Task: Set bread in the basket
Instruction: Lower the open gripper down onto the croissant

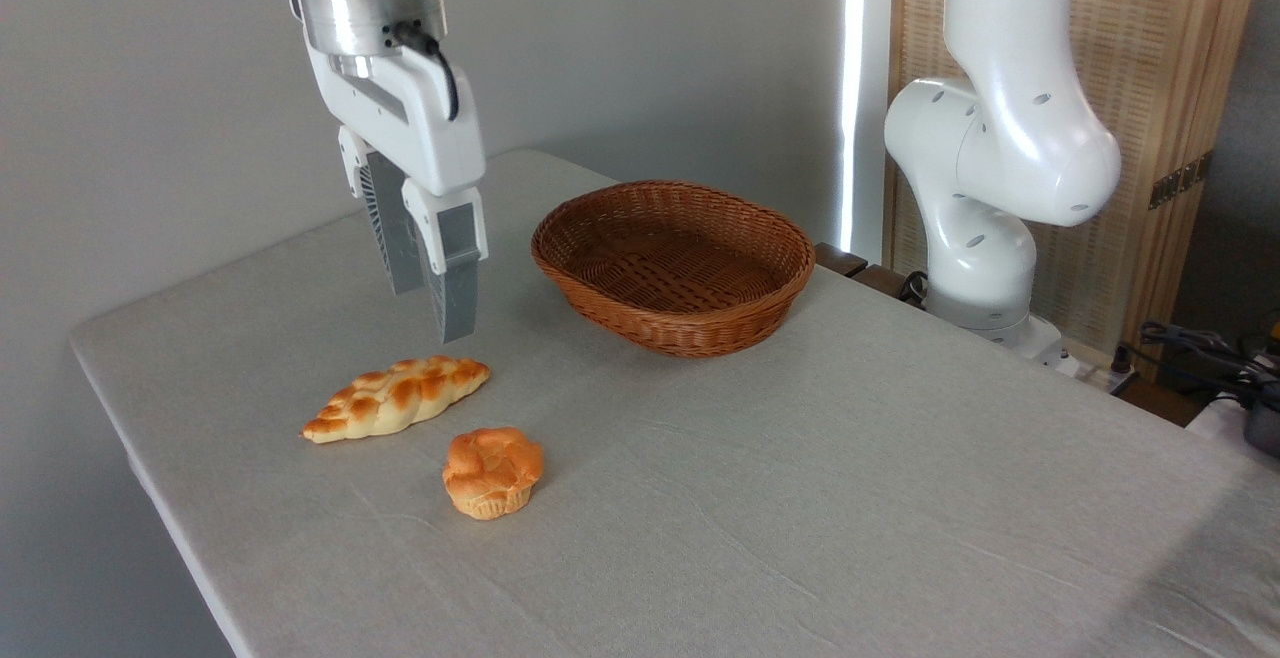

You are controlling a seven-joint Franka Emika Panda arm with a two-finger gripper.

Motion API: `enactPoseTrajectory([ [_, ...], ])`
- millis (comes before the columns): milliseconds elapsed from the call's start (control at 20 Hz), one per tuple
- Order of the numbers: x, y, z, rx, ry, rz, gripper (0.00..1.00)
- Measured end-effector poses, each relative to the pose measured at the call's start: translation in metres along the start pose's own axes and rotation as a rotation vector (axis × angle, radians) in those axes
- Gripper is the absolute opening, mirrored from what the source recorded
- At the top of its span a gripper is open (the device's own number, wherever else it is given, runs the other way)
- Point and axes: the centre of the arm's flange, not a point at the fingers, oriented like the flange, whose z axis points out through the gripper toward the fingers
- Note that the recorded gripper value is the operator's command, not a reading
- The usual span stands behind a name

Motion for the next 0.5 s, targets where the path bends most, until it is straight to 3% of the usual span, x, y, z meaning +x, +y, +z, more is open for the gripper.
enactPoseTrajectory([
  [500, 0.052, 0.067, 0.112, -0.009, 0.125, 0.086, 1.0],
])
